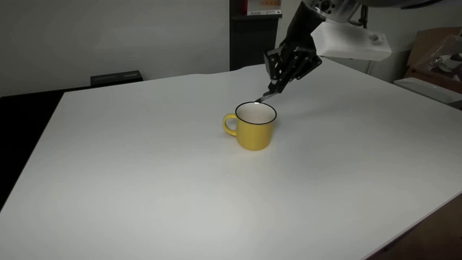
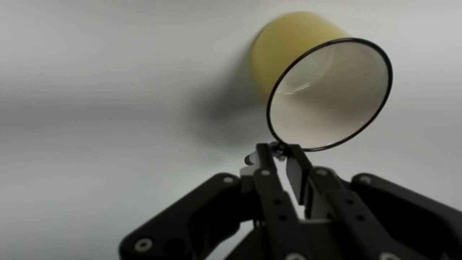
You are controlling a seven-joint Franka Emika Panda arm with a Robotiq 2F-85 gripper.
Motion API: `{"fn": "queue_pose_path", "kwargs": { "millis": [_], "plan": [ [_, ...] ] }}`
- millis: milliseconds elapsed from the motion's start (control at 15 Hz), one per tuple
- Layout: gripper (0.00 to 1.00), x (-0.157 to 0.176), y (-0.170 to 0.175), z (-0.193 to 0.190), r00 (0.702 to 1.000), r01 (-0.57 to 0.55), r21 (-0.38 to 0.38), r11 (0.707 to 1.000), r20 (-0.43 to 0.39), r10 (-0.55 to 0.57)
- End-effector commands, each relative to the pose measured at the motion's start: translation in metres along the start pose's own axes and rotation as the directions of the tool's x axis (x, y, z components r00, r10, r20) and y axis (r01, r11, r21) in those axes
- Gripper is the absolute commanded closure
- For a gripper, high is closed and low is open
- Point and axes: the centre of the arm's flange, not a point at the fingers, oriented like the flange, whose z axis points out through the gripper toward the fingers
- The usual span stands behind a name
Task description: Move the pen from the cup to the table, to the cup, then to the table
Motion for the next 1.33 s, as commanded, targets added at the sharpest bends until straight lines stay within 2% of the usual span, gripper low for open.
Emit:
{"fn": "queue_pose_path", "kwargs": {
  "millis": [0,200,467,733,800,867,933,1000,1267],
  "plan": [
    [0.96,0.025,0.042,0.032,0.996,0.057,0.114,0.992,0.061,-0.064],
    [0.96,0.041,0.070,0.038,0.994,0.074,0.145,0.987,0.073,-0.085],
    [0.96,0.053,0.110,0.037,0.990,0.086,0.147,0.985,0.100,-0.101],
    [0.96,0.053,0.118,0.045,0.981,0.100,0.144,0.985,0.151,-0.122],
    [0.89,0.052,0.118,0.048,0.978,0.097,0.142,0.985,0.168,-0.120],
    [0.59,0.052,0.118,0.051,0.976,0.093,0.140,0.986,0.181,-0.117],
    [0.58,0.051,0.118,0.053,0.975,0.090,0.140,0.986,0.191,-0.117],
    [0.53,0.050,0.119,0.055,0.972,0.089,0.137,0.987,0.202,-0.116],
    [0.26,0.050,0.116,0.052,0.970,0.070,0.099,0.993,0.226,-0.091]
  ]
}}
